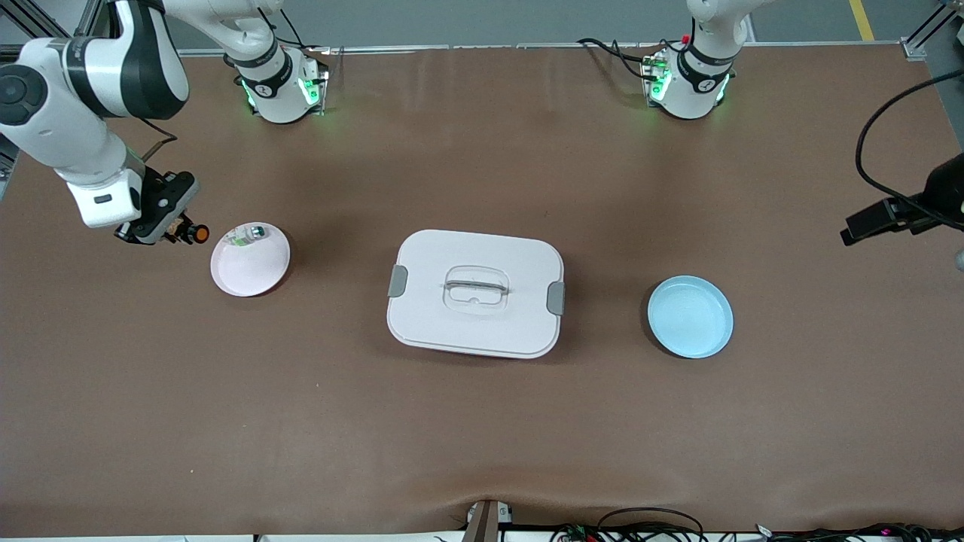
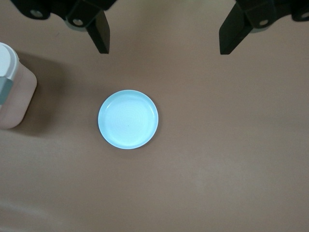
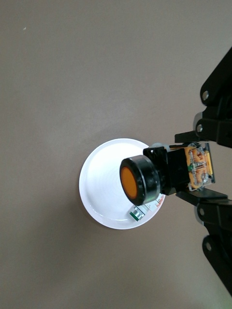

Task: Transfer orange switch to right arm and place
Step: 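Move the held switch over the white dish with the right gripper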

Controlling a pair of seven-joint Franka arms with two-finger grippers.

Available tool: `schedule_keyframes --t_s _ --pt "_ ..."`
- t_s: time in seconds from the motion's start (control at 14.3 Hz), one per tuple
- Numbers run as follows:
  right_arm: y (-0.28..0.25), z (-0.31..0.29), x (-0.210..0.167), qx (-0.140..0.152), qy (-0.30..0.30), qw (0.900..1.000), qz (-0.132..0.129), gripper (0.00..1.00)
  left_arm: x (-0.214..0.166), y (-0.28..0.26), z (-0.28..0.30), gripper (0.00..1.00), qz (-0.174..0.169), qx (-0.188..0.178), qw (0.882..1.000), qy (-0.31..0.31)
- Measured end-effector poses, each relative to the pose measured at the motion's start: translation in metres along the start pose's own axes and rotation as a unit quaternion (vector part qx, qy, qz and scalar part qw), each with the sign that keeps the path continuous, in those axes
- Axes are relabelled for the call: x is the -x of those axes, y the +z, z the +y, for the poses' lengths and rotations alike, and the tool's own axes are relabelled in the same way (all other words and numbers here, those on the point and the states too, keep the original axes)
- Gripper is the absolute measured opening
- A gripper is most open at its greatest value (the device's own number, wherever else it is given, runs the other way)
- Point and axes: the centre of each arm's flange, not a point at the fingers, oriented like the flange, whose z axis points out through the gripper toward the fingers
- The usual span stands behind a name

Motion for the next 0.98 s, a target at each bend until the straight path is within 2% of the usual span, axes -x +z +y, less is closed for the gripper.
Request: schedule_keyframes --t_s 0.49,0.98 --pt "0.063 0.003 0.005 -0.037 -0.029 0.999 -0.015 0.41 0.051 -0.015 0.044 1.0 0.005 -0.032 0.999 0.032" --pt "0.132 0.01 0.004 -0.062 -0.066 0.996 -0.024 0.41 0.09 -0.02 0.037 1.0 0.008 -0.045 0.999 0.03"
